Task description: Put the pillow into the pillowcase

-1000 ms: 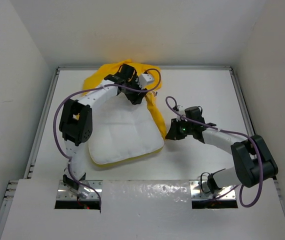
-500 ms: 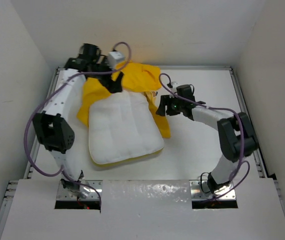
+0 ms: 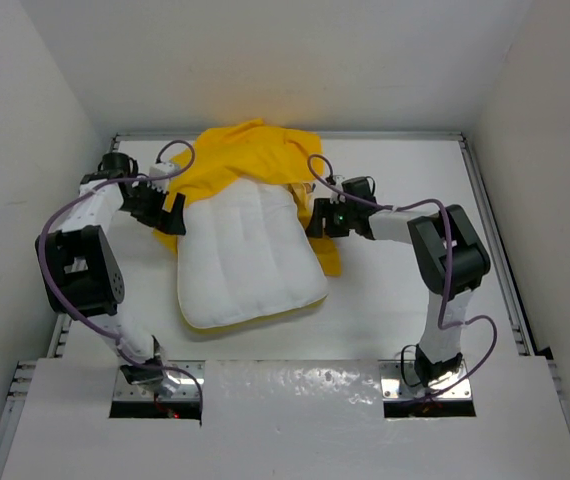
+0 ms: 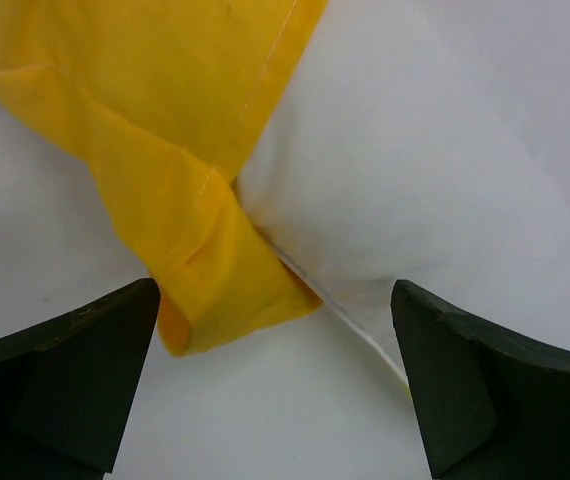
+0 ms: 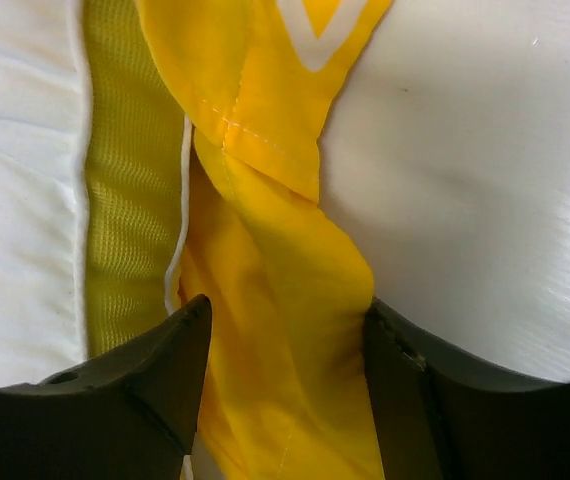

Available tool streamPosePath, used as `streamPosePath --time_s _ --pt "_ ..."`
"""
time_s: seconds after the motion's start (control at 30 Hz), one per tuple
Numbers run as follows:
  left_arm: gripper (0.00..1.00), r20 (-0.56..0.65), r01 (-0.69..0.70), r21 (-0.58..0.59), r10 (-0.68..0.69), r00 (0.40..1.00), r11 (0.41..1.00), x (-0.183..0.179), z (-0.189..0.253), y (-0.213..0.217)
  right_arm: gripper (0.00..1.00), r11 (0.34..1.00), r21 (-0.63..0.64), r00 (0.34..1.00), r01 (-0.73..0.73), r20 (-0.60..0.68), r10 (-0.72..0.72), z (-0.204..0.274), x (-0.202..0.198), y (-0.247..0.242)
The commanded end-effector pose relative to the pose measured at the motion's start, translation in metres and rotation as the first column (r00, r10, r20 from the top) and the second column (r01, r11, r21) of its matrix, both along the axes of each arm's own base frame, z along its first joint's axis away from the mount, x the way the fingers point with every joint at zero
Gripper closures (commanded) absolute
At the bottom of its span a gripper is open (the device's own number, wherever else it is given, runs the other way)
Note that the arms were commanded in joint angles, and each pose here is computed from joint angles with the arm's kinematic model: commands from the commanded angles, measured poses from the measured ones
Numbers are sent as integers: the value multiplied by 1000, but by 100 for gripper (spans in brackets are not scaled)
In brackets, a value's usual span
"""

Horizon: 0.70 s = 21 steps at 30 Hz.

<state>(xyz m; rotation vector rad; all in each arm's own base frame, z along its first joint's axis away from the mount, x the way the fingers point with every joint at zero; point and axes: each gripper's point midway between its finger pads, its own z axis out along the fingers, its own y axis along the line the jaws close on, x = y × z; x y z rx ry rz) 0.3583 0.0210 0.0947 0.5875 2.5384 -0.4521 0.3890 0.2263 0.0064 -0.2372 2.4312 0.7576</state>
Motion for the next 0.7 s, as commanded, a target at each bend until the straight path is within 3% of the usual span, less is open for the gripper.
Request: streamPosePath --time_s 0.0,0.03,0.1,0.13,0.2,0.23,0.27,0.33,0.5,0.63,0.67 --pt "0 155 22 1 -22 988 1000 24 12 -1 41 999 50 1000 -18 -14 19 -5 -3 13" --pt "1 119 -1 14 0 993 1000 25 -1 4 53 998 53 999 -26 -25 28 -8 -7 15" --pt "16 73 -36 64 31 997 997 24 -19 15 65 997 58 998 -52 -39 54 -11 -16 18" --pt "38 62 -39 70 34 997 997 23 -23 17 77 996 60 997 -66 -40 68 -10 -23 18" --pt "57 50 -28 57 25 998 998 20 -26 16 91 991 80 993 -105 -37 108 -7 -34 21" --pt "71 33 -12 41 11 999 999 15 -26 13 97 989 88 993 -116 -29 119 -3 -40 20" --pt "79 37 6 19 -7 999 1000 14 -22 8 100 988 89 991 -128 -23 131 -1 -45 19" --pt "100 31 20 -6 -19 999 1000 11 -15 4 100 986 89 990 -138 -27 141 2 -55 15" --pt "100 0 158 -47 -158 987 986 -17 -4 -10 100 988 14 987 -156 35 156 28 -63 0" --pt "100 -123 269 64 -260 958 961 -60 -6 7 100 986 -10 980 -167 106 167 48 -73 -9" --pt "100 -104 251 95 -241 965 963 -62 3 17 100 989 -17 977 -144 155 145 61 -73 -13"
